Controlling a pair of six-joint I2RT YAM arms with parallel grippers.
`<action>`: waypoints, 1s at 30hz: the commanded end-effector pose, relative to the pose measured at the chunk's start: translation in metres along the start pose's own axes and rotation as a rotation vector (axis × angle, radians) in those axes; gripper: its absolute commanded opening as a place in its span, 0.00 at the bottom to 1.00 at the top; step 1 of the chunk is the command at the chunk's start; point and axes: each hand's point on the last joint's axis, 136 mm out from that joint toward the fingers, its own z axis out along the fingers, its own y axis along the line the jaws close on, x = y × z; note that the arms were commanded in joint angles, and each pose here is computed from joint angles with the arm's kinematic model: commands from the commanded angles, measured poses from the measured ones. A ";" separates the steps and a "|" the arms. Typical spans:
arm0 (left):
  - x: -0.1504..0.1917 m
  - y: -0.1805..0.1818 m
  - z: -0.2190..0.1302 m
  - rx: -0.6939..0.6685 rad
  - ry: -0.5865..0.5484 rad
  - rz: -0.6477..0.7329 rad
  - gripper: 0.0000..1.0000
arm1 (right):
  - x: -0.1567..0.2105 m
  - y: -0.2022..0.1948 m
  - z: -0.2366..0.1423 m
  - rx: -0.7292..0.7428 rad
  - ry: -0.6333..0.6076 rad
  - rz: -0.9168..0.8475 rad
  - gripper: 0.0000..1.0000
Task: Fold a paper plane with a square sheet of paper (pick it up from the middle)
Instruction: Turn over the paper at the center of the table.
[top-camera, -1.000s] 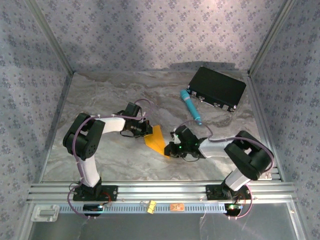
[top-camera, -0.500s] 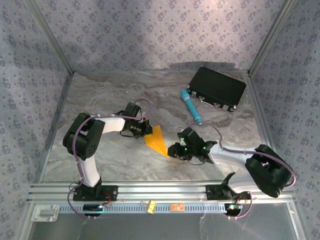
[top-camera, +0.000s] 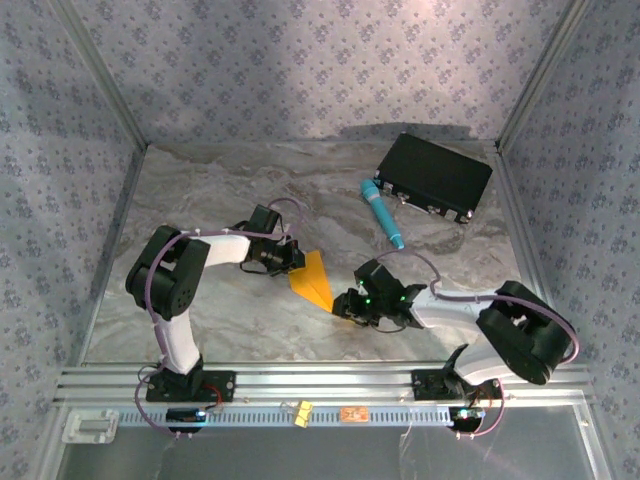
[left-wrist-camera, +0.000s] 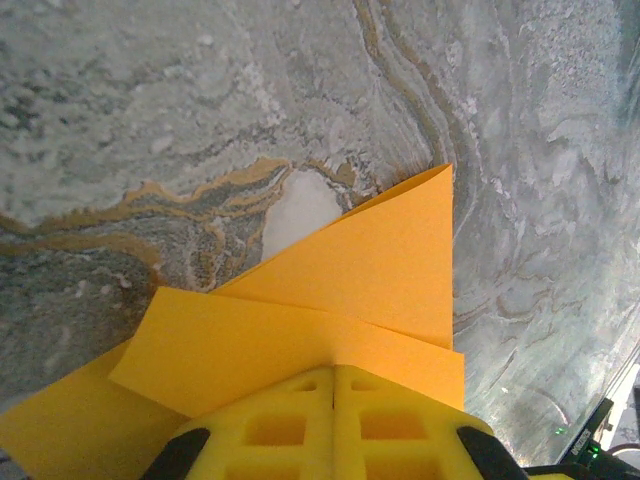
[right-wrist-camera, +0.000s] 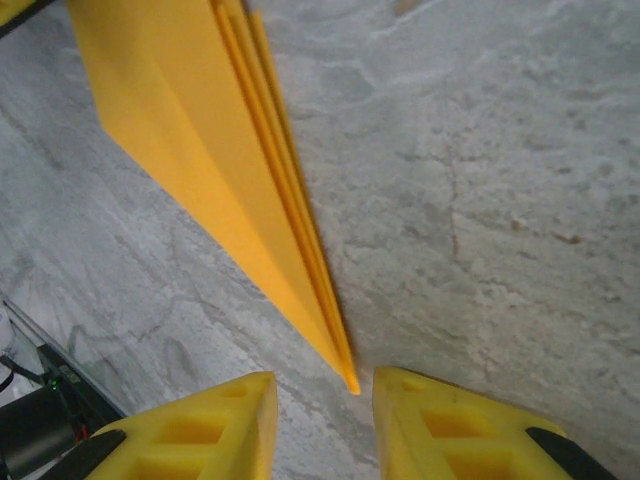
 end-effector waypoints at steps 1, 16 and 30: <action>0.012 0.029 0.006 -0.086 0.034 -0.061 0.06 | 0.002 -0.006 0.005 0.014 0.010 0.030 0.32; 0.013 0.032 0.006 -0.078 0.040 -0.080 0.06 | -0.005 0.011 0.008 -0.066 0.004 0.032 0.28; 0.011 0.029 0.006 -0.071 0.040 -0.082 0.06 | -0.015 0.014 0.002 -0.102 -0.040 0.017 0.29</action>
